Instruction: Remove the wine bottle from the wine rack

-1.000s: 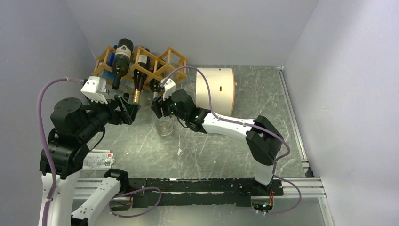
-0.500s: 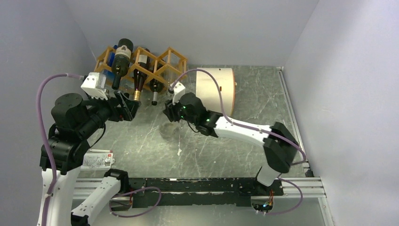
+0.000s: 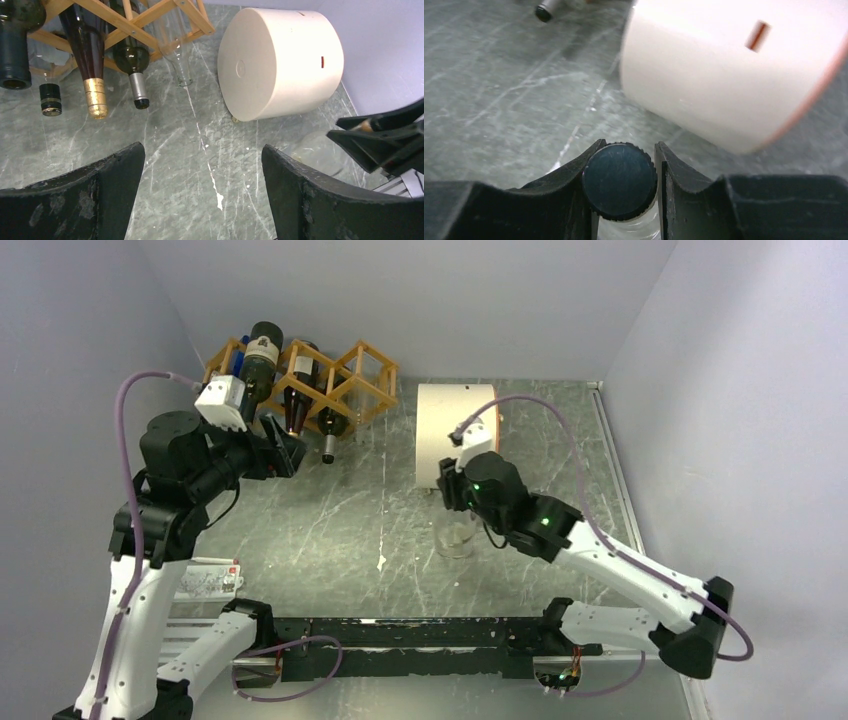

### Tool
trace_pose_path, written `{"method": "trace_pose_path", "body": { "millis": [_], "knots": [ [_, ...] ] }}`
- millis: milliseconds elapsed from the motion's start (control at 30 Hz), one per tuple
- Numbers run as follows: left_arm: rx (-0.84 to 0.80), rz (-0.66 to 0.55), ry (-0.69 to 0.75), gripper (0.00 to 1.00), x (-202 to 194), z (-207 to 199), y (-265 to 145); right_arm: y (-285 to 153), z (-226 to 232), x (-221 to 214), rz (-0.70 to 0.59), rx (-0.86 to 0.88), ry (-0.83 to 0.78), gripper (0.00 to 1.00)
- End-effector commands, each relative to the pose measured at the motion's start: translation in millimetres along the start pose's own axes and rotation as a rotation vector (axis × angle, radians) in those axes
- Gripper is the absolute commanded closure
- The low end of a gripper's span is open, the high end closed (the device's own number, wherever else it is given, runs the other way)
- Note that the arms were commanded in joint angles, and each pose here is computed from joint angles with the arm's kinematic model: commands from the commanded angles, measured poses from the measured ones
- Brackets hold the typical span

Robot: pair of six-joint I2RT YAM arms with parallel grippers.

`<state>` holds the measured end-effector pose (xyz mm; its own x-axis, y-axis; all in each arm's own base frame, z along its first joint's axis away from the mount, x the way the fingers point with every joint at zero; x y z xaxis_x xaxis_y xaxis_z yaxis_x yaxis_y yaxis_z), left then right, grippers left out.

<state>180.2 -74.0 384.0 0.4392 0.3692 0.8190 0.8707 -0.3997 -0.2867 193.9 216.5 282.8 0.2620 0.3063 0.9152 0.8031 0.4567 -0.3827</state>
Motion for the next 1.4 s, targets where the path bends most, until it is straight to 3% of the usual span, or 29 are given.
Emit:
{"method": "trace_pose_path", "body": {
  "millis": [0, 467, 733, 967, 1367],
  "knots": [
    [-0.047, -0.023, 0.004, 0.10, 6.2, -5.6, 10.0, -28.6, -35.4, 5.4, -0.044, -0.201, 0.112, 1.00],
    [-0.190, -0.079, 0.055, 0.09, 22.1, -19.5, 32.7, -32.7, -139.8, -20.0, 0.128, -0.668, 0.277, 1.00],
    [-0.183, -0.269, 0.059, 0.01, 58.3, -24.5, 50.4, -18.4, -179.8, -2.5, 0.035, -0.830, 0.376, 1.00],
    [-0.169, -0.363, 0.140, 0.01, 60.1, -16.4, 54.0, 0.4, -220.6, 14.5, -0.043, -0.965, 0.392, 1.00],
    [-0.064, -0.370, 0.213, 0.01, 35.5, 11.2, 56.3, 20.1, -314.3, -5.3, -0.033, -1.127, 0.406, 1.00]
  ]
}}
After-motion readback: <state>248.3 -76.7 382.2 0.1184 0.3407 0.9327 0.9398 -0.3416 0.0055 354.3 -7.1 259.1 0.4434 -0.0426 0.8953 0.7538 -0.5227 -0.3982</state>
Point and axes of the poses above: each gripper's point midway between its finger pads, its own y axis out along the fingers, its own z axis along the line the jaws close on, x = y × z, the point moved 7 cm from there along -y, back along the fingers, and after that the axes turned 10 degrees about -y, right-handed, at the moved point
